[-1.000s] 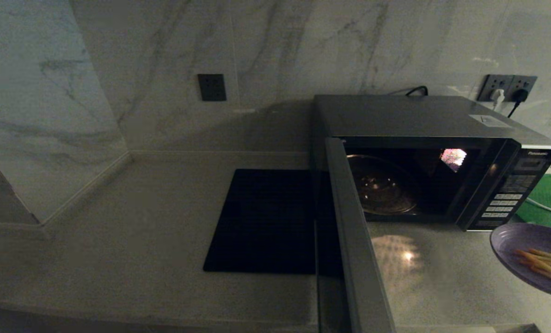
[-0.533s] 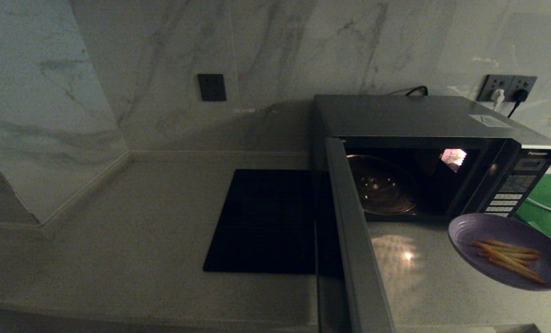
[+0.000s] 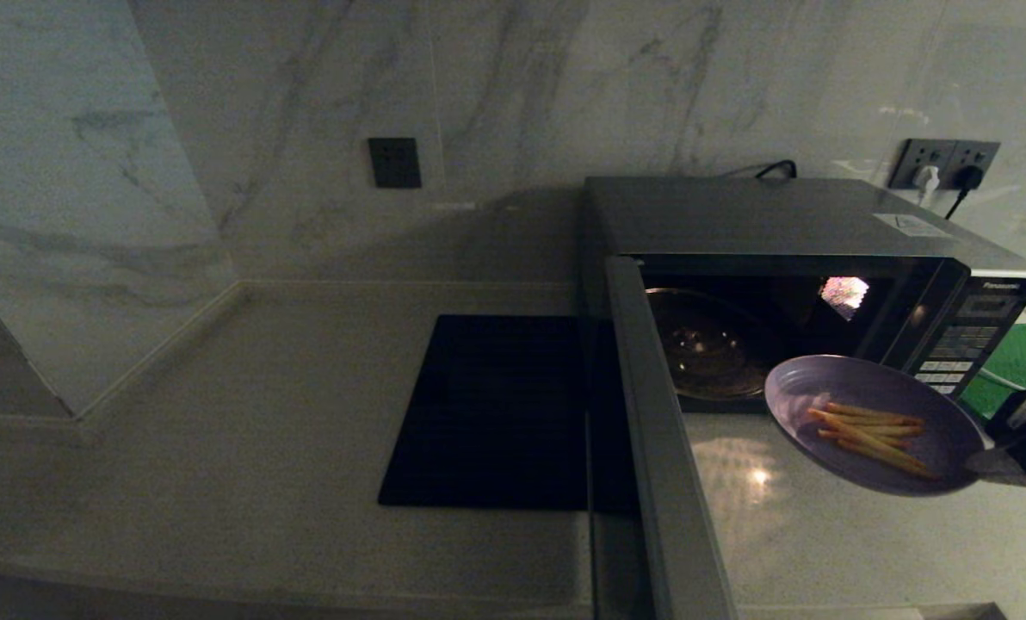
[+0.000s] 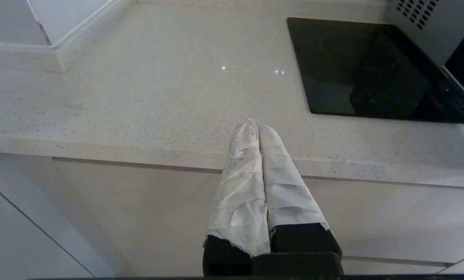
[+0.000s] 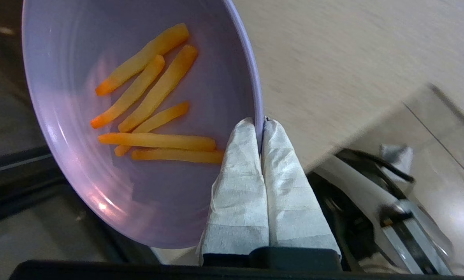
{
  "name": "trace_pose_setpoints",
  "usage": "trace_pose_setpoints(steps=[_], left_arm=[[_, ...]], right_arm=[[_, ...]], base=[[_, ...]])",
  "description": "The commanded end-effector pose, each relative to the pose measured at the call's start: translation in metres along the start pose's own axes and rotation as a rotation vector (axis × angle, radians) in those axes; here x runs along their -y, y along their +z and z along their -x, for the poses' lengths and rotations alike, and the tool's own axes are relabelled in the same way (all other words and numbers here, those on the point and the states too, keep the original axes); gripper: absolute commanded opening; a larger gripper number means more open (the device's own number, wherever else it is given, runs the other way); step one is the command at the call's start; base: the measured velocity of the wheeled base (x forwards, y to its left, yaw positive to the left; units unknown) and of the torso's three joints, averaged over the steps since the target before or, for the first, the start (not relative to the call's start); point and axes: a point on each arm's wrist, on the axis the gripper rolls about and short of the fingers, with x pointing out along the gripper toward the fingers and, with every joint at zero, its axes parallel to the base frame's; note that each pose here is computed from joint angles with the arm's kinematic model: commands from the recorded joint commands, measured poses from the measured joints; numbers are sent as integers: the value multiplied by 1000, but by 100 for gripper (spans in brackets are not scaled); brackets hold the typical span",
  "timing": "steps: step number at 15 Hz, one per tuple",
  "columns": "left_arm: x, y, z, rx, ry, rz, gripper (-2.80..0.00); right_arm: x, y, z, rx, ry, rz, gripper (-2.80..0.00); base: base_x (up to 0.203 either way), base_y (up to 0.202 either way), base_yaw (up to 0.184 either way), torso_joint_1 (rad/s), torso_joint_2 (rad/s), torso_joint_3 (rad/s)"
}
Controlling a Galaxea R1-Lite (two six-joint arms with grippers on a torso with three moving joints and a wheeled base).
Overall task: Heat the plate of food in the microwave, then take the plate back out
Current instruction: Put the plate in the microwave oven
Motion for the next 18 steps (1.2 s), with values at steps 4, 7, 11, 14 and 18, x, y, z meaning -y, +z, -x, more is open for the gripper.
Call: trace_pose_setpoints(steps=[4,7,11,14,18], left_arm=[[0,0,0,0,1,0,-280],[0,0,0,-1,0,0,-280],[0,0,0,0,1,0,-280],[0,0,0,0,0,0,-280],[0,0,0,0,1,0,-280]], right_arm=[[-36,3,-25,-54,33,26,-280],[-54,-5,-36,-89,53,49,-280],[-77,-6,-46,-103,86,50,-280],[-90,-5,-57,-105,93,55,-280],[-102,-11,-72,-67,82,67,-280]], base=[[0,0,0,0,0,0],[0,0,0,0,0,0],[0,0,0,0,0,0],[0,0,0,0,0,0],[0,0,0,0,0,0]])
